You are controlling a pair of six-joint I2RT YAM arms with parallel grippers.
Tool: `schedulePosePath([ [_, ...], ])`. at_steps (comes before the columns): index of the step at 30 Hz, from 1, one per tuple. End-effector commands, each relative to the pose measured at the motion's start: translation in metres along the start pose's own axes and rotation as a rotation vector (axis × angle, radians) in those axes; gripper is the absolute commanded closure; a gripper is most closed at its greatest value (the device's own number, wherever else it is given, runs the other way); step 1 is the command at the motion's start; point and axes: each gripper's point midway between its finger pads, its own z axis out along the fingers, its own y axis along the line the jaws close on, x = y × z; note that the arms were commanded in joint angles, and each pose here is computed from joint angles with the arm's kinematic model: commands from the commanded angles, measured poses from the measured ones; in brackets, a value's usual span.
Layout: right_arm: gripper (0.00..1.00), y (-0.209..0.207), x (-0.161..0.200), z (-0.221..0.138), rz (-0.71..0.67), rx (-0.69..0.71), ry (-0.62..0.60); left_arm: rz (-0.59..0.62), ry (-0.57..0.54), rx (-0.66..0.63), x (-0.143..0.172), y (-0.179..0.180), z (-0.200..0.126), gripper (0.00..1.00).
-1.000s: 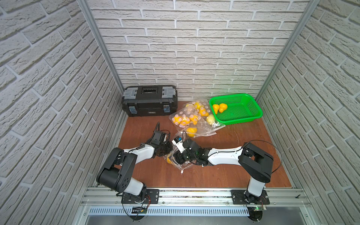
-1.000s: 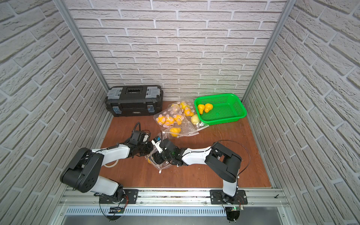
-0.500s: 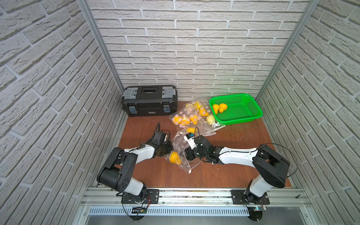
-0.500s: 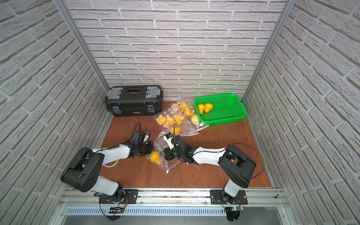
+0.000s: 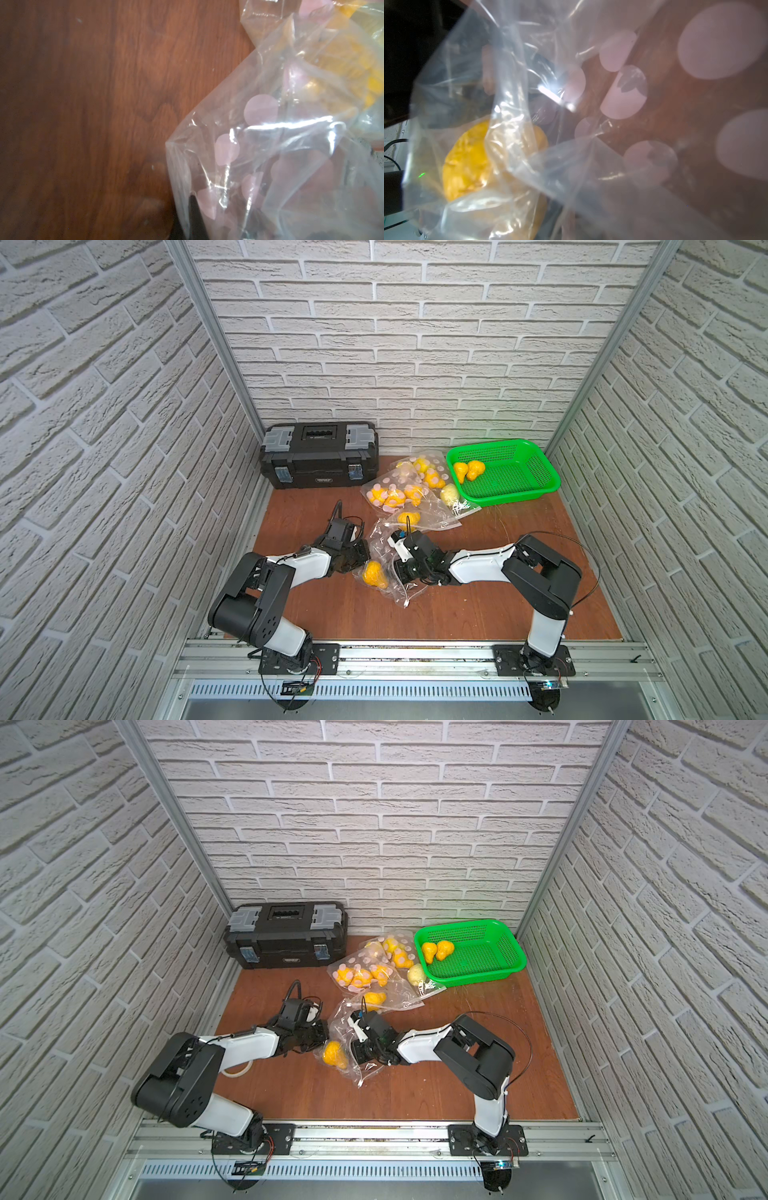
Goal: Open the zip-top bag and take out the pear
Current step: Pick up the pear from the zipper food storage bag.
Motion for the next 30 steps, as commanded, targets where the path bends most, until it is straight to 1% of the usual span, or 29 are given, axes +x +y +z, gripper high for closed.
schedulePosePath([
  [1, 0.85, 0.029, -0.006, 0.005, -0.022, -0.138, -0.009, -0.024, 0.058, -0.080, 0.020, 0.022, 0.007, 1.00],
  [7, 0.81, 0.058, -0.028, -0.009, -0.020, -0.252, -0.082, -0.024, 0.055, -0.080, 0.021, 0.020, 0.008, 1.00],
  [13, 0.78, 0.073, -0.035, -0.023, -0.012, -0.317, -0.129, -0.023, 0.051, -0.082, 0.021, 0.020, 0.007, 1.00],
  [17, 0.77, 0.069, -0.034, -0.028, -0.011, -0.278, -0.142, -0.026, 0.049, -0.087, 0.022, 0.021, 0.006, 1.00],
  [25, 0.75, 0.071, -0.035, -0.036, -0.028, -0.267, -0.154, -0.029, 0.047, -0.091, 0.024, 0.023, 0.005, 1.00],
  [28, 0.72, 0.073, -0.031, -0.028, -0.035, -0.257, -0.123, -0.029, 0.046, -0.089, 0.023, 0.023, 0.005, 1.00],
  [30, 0.65, 0.070, -0.027, -0.019, -0.051, -0.214, -0.095, -0.029, 0.049, -0.089, 0.023, 0.023, 0.006, 1.00],
])
